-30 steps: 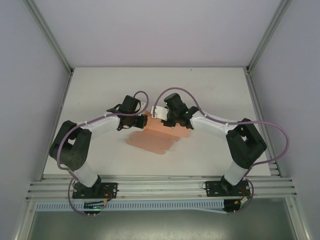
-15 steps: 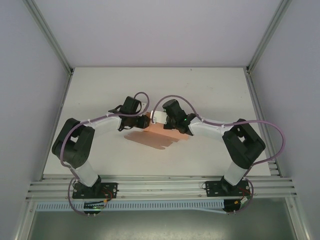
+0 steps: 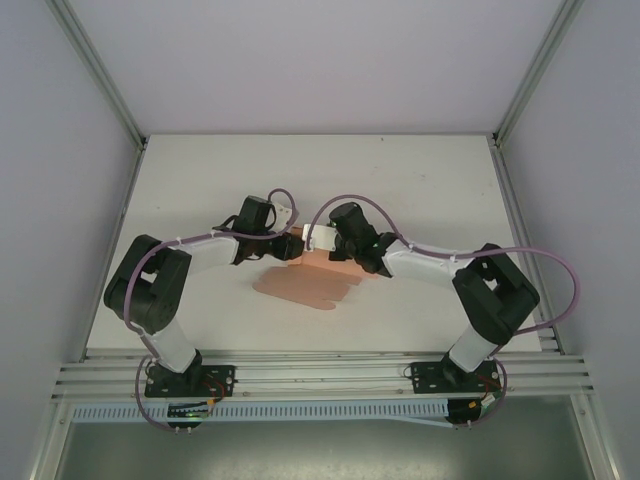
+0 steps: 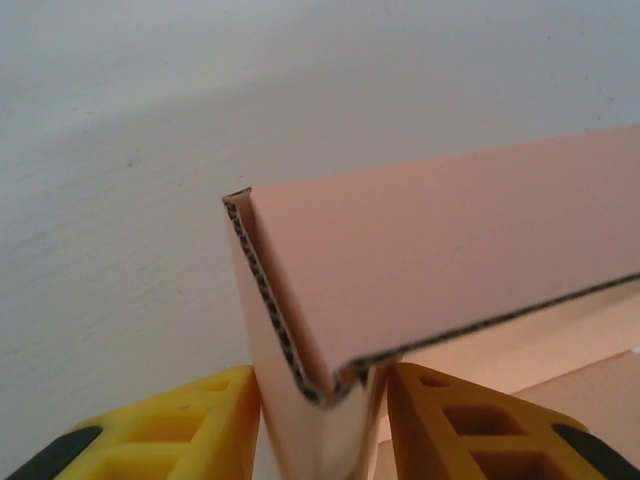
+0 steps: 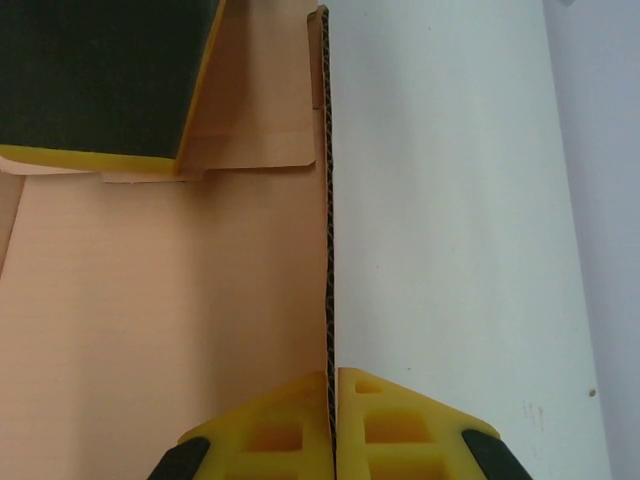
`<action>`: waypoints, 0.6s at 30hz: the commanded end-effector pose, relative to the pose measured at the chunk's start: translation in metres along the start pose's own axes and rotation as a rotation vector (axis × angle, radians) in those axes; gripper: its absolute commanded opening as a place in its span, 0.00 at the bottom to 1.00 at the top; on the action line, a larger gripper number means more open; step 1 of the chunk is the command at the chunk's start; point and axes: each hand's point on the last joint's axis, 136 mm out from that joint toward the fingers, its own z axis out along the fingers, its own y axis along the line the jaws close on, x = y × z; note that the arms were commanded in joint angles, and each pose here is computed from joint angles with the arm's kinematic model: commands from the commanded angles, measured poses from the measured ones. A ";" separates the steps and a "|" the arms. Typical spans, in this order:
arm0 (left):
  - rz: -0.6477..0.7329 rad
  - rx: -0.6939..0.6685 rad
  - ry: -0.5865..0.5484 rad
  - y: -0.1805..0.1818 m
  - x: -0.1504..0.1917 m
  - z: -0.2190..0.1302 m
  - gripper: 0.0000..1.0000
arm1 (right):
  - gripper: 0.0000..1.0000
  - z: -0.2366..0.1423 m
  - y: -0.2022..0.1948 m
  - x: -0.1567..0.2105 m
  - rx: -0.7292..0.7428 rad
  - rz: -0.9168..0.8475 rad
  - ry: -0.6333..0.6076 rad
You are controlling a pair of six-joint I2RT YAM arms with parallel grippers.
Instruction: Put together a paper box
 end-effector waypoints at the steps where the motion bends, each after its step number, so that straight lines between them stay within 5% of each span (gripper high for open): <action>1: 0.055 0.026 -0.007 -0.003 0.001 0.000 0.34 | 0.00 -0.014 -0.016 -0.024 0.065 -0.030 -0.084; 9: 0.051 0.019 -0.024 0.008 0.001 0.000 0.38 | 0.00 -0.026 -0.013 -0.036 0.073 -0.045 -0.123; 18: 0.003 0.015 -0.057 0.010 0.002 -0.014 0.22 | 0.00 -0.021 -0.014 -0.027 0.081 -0.061 -0.065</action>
